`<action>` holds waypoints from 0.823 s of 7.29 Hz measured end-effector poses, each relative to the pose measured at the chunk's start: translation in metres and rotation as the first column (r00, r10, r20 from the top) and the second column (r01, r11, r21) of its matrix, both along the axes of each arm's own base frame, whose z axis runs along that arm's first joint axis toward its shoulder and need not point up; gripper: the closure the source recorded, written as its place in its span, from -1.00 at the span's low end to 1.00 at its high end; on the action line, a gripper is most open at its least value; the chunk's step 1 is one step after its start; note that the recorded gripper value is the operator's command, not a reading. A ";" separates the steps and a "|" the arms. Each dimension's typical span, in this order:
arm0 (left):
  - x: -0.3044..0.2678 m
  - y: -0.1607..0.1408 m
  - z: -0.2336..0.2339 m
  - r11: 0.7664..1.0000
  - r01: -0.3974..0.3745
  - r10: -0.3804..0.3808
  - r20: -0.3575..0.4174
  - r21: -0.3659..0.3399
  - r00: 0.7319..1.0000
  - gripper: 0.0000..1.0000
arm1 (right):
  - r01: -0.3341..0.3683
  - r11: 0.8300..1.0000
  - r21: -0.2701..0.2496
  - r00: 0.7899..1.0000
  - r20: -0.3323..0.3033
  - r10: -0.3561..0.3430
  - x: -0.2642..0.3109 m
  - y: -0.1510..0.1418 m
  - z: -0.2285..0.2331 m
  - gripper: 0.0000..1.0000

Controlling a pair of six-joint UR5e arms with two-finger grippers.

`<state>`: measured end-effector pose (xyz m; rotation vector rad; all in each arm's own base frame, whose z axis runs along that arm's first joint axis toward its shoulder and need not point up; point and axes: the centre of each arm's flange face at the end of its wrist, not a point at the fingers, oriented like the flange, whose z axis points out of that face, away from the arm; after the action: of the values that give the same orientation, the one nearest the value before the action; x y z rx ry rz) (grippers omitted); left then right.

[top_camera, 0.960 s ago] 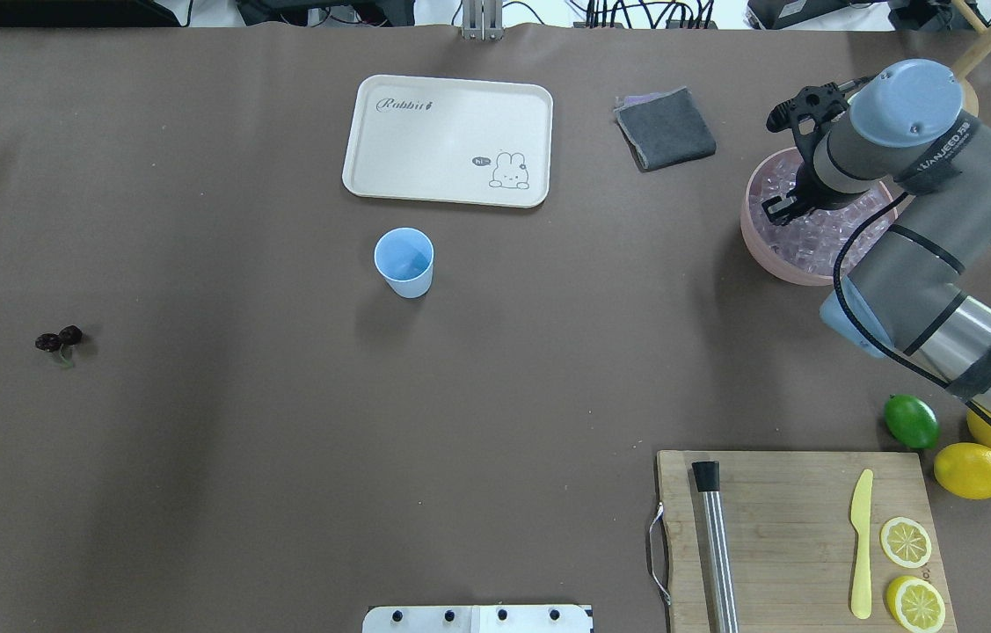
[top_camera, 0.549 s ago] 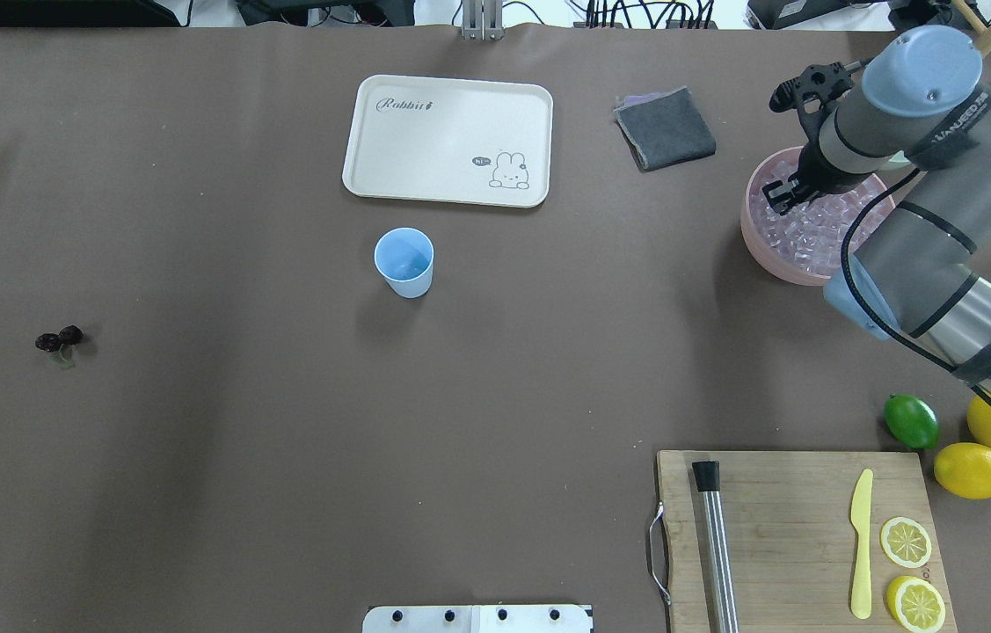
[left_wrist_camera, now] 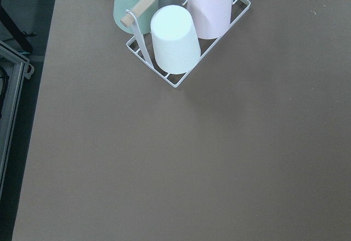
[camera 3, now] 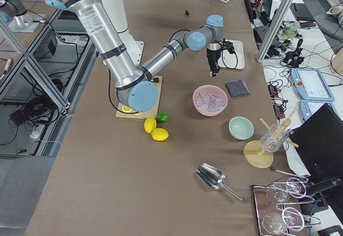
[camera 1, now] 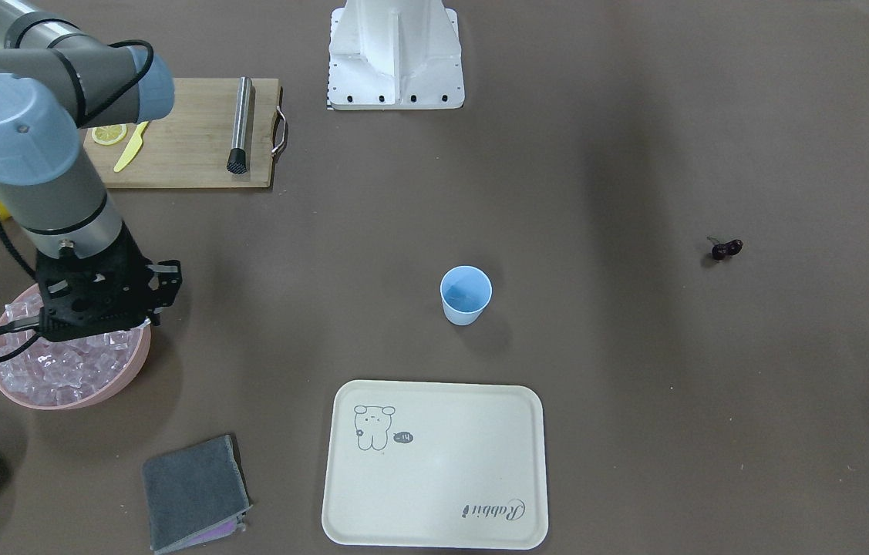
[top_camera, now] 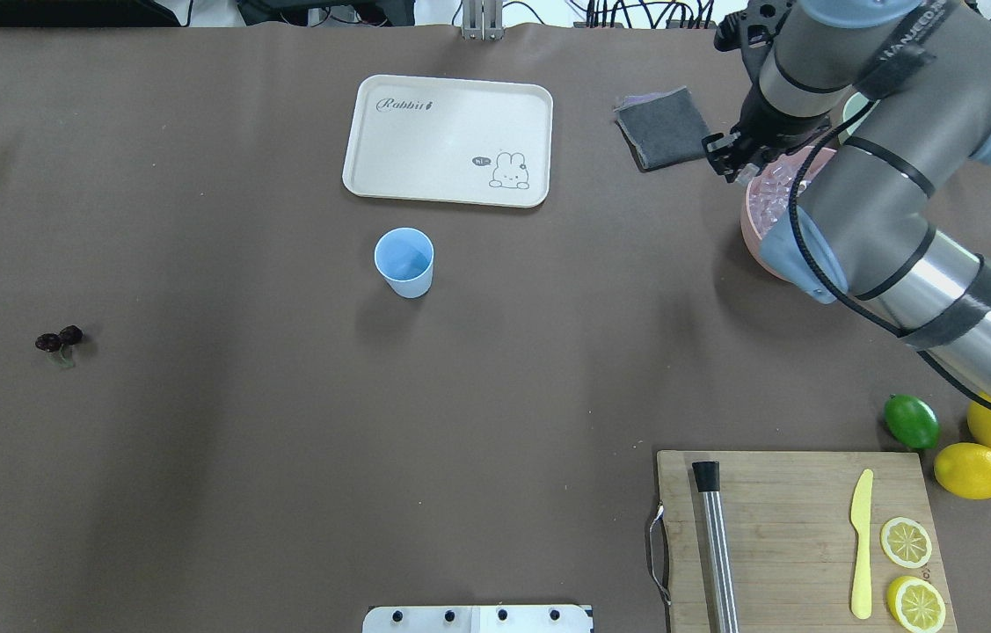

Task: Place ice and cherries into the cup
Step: 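Carry the ice cube with the right gripper to the blue cup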

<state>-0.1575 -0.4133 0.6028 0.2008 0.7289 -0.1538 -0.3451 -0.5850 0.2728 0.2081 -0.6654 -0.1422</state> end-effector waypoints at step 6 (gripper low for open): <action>0.000 -0.003 0.003 1.000 0.004 -0.004 -0.003 -0.010 1.000 -0.96 | -0.140 0.987 -0.073 0.946 0.284 0.155 -0.233 0.062 -0.179 0.56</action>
<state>-0.1577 -0.4167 0.6057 0.1929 0.7303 -0.1617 -0.5784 -0.5227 0.0941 0.2306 -0.9413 0.0516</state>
